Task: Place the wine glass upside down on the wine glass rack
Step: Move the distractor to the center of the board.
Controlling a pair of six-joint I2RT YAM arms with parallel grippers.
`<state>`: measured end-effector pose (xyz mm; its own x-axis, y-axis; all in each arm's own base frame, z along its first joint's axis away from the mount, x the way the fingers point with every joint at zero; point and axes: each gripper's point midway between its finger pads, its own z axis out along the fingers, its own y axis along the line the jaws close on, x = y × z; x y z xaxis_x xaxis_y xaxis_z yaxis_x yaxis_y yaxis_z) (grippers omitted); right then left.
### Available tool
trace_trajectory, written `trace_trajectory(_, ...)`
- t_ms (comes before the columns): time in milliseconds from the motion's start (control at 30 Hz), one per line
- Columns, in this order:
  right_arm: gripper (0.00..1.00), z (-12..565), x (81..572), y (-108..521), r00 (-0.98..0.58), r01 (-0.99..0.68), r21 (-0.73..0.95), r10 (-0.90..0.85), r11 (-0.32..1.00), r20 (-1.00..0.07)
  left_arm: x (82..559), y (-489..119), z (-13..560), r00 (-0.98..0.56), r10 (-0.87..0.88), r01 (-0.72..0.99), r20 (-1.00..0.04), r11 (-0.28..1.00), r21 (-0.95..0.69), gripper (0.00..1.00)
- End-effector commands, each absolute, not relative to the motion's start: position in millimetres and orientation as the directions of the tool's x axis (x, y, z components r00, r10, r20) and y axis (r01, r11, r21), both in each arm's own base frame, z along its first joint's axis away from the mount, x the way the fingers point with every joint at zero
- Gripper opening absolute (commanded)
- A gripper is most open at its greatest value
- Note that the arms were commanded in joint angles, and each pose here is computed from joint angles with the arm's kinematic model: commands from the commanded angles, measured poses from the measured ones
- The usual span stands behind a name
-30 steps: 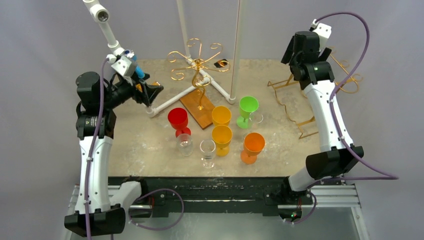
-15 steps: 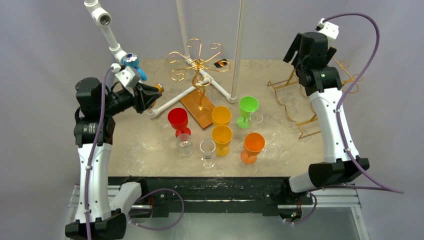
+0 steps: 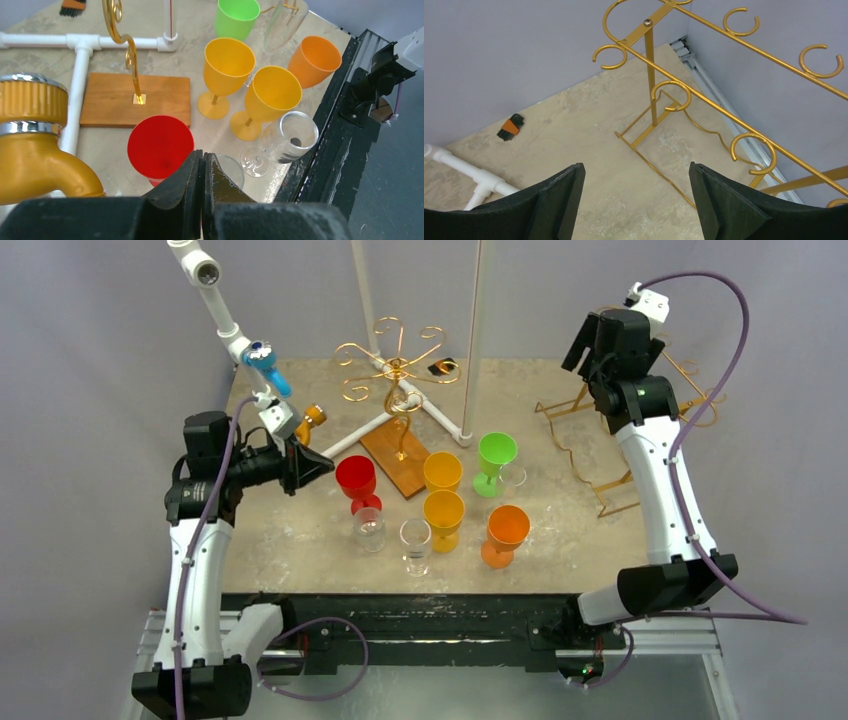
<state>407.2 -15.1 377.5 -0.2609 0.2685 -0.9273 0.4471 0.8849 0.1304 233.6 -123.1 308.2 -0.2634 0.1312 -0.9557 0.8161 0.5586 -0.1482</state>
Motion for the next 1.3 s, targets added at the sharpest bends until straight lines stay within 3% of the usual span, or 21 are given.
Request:
trace_trajectory(0,0.85,397,401,-12,-0.196,0.423,0.189,0.293,0.886,-0.936,249,-119,286,-0.274,0.164,0.813,-0.948,0.566,-0.137,0.0)
trace_trajectory(367,0.85,406,393,-13,-0.18,0.414,0.191,0.286,0.89,-0.941,320,-67,296,-0.198,0.211,0.572,-0.957,0.818,0.062,0.0)
trace_trajectory(567,0.86,411,390,-16,-0.167,0.422,0.189,0.281,0.887,-0.945,342,-37,292,-0.229,0.233,0.426,-0.945,0.897,0.118,0.0)
trace_trajectory(767,0.88,423,384,-22,-0.14,0.438,0.188,0.273,0.879,-0.952,353,-32,291,-0.243,0.221,0.401,-0.945,0.91,0.11,0.0)
trace_trajectory(867,0.9,434,383,-30,-0.113,0.474,0.175,0.257,0.863,-0.96,338,-51,293,-0.25,0.239,0.512,-0.938,0.855,0.081,0.0)
trace_trajectory(933,0.91,445,384,-36,-0.104,0.501,0.163,0.247,0.85,-0.964,314,-70,297,-0.245,0.289,0.638,-0.925,0.767,0.07,0.12)
trace_trajectory(967,0.91,448,385,-38,-0.103,0.512,0.158,0.243,0.844,-0.965,301,-77,299,-0.238,0.309,0.687,-0.921,0.723,0.065,0.27)
trace_trajectory(1000,0.92,452,387,-39,-0.098,0.521,0.159,0.244,0.838,-0.965,290,-81,300,-0.24,0.318,0.716,-0.917,0.696,0.054,0.54)
trace_trajectory(1100,0.93,465,395,-41,-0.079,0.535,0.164,0.243,0.829,-0.967,265,-92,311,-0.225,0.321,0.762,-0.92,0.646,0.039,0.91)
trace_trajectory(1167,0.94,466,400,-44,-0.089,0.553,0.147,0.233,0.82,-0.968,252,-98,319,-0.208,0.311,0.783,-0.927,0.621,0.033,0.97)
trace_trajectory(1267,0.95,457,405,-54,-0.114,0.602,0.098,0.207,0.792,-0.972,234,-107,328,-0.194,0.306,0.821,-0.932,0.571,0.016,0.99)
